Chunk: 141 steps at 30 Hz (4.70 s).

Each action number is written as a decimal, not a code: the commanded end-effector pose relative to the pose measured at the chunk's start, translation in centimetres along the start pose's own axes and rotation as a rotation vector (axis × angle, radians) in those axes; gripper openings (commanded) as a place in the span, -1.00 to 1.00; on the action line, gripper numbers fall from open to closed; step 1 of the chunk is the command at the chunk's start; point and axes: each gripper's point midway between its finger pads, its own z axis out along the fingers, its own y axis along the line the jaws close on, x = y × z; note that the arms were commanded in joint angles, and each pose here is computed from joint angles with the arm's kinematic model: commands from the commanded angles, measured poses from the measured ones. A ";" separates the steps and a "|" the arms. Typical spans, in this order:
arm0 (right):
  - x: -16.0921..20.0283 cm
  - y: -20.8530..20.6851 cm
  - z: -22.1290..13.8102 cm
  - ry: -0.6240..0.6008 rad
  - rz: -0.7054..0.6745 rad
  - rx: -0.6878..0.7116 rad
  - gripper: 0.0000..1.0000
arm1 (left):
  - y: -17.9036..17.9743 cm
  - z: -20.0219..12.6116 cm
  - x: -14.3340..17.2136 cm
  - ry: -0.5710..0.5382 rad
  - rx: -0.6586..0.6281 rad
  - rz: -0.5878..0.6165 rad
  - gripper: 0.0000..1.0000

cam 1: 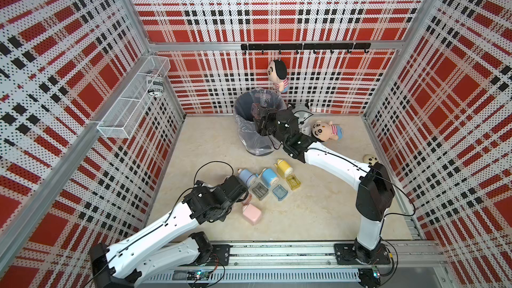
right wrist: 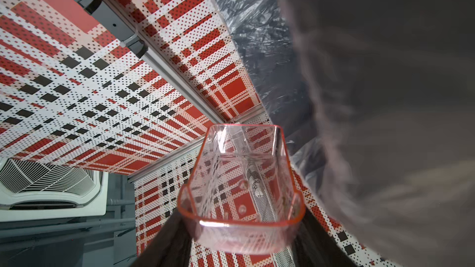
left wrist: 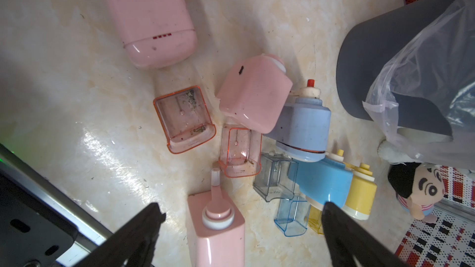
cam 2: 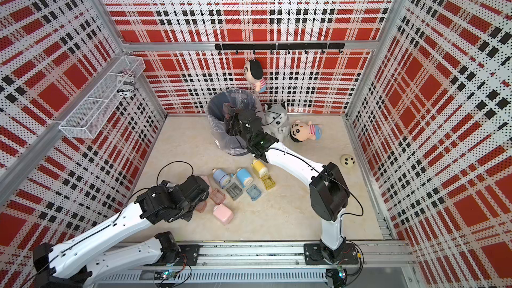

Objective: Take out the pencil sharpener tray and clean the shavings
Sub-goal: Pour the shavings into the trash bin, then place the container at the center of the board.

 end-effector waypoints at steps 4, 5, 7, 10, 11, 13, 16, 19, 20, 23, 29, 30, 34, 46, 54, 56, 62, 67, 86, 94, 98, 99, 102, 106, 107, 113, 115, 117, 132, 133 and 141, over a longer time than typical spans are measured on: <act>2.1 3.6 -0.8 0.051 0.170 -0.081 -0.02 | 0.2 0.1 -0.1 -0.001 -0.002 0.001 0.97; 2.0 3.4 -0.8 0.046 0.168 -0.078 -0.02 | 0.2 0.1 -0.1 -0.001 -0.002 0.000 0.96; 1.5 2.6 -0.8 0.038 0.171 -0.067 -0.02 | 0.2 0.1 -0.2 -0.003 0.001 -0.002 0.96; 0.5 0.7 -0.6 0.022 0.190 -0.043 -0.02 | 0.1 0.2 -0.1 -0.001 -0.001 0.002 0.96; 0.3 0.2 -0.4 0.019 0.195 -0.033 -0.02 | 0.1 0.2 0.0 0.000 -0.002 0.004 0.97; 0.2 -0.3 -0.2 0.021 0.200 -0.025 -0.03 | 0.2 0.3 0.0 0.000 -0.007 0.009 0.97; 0.7 0.4 -0.1 0.032 0.191 -0.033 -0.03 | 0.2 0.3 0.1 0.001 -0.005 0.008 0.96; 1.5 2.1 -0.2 0.044 0.165 -0.057 -0.02 | 0.1 0.2 0.0 0.001 0.001 0.003 0.97; 1.8 2.8 -0.2 0.050 0.159 -0.067 -0.02 | 0.2 0.2 0.0 0.003 -0.001 0.004 0.97; 2.3 3.7 -0.4 0.059 0.148 -0.084 -0.02 | 0.1 0.2 0.1 0.005 0.001 0.003 0.96; 0.9 1.2 -0.3 0.041 0.206 -0.061 -0.02 | 0.1 0.4 0.3 0.009 -0.006 0.008 0.97; 0.6 0.7 -0.1 0.037 0.215 -0.055 -0.02 | 0.1 0.4 0.3 0.010 -0.006 0.009 0.97; 0.4 -0.3 0.3 0.048 0.231 -0.043 -0.03 | 0.0 0.5 0.4 0.011 -0.006 0.011 0.97; 2.0 4.6 -1.8 0.079 -0.045 -0.083 -0.01 | -0.3 0.2 0.7 0.023 0.009 0.014 0.97; 0.1 5.9 -5.6 0.028 -0.530 -0.039 -0.01 | -0.5 0.0 0.7 0.026 0.020 0.015 0.96; -0.4 5.9 -6.7 0.017 -0.639 -0.030 0.00 | -0.6 0.0 0.7 0.025 0.020 0.019 0.96; -0.2 6.2 -9.7 0.034 -0.972 -0.042 0.02 | -0.8 0.2 1.2 0.033 0.010 0.036 0.96; -0.7 5.5 -13.0 0.036 -1.224 -0.050 0.03 | -0.5 0.4 1.4 0.042 -0.005 0.043 0.96; -3.8 -7.1 -24.8 0.202 -1.760 -0.056 0.00 | 0.5 1.7 5.1 0.142 -0.108 0.099 0.96; -3.0 -13.6 -27.4 0.327 -1.790 -0.063 -0.03 | 1.9 2.3 7.5 0.190 -0.137 0.108 0.96; -2.7 -17.1 -28.2 0.384 -1.803 -0.052 -0.04 | 2.0 2.6 8.5 0.215 -0.127 0.097 0.97; -2.7 -17.9 -28.3 0.399 -1.806 -0.048 -0.04 | 2.0 2.8 8.7 0.219 -0.129 0.098 0.97; -2.5 -20.2 -28.9 0.446 -1.818 -0.045 -0.05 | 2.1 3.2 9.0 0.219 -0.142 0.106 0.96; -2.1 -23.5 -29.6 0.512 -1.854 -0.016 -0.05 | 2.3 3.6 9.1 0.216 -0.146 0.104 0.97; -2.0 -24.3 -29.7 0.529 -1.862 -0.007 -0.05 | 2.3 3.6 9.1 0.216 -0.143 0.101 0.97; -1.3 -28.0 -29.7 0.634 -1.895 0.046 -0.04 | 2.5 3.8 8.8 0.200 -0.135 0.087 0.97; -1.1 -28.7 -29.6 0.656 -1.905 0.054 -0.04 | 2.5 3.9 8.6 0.193 -0.132 0.085 0.96; -0.9 -29.4 -29.4 0.683 -1.912 0.069 -0.04 | 2.5 3.9 8.4 0.183 -0.126 0.085 0.97; -0.4 -33.6 -28.9 0.820 -1.984 0.178 -0.05 | 2.0 4.6 10.5 0.228 -0.088 0.115 0.96; -0.4 -34.0 -28.9 0.830 -1.987 0.188 -0.05 | 2.1 4.6 10.6 0.230 -0.086 0.116 0.96; -0.5 -35.0 -28.6 0.853 -1.999 0.214 -0.03 | 2.6 4.4 10.4 0.232 -0.074 0.092 0.97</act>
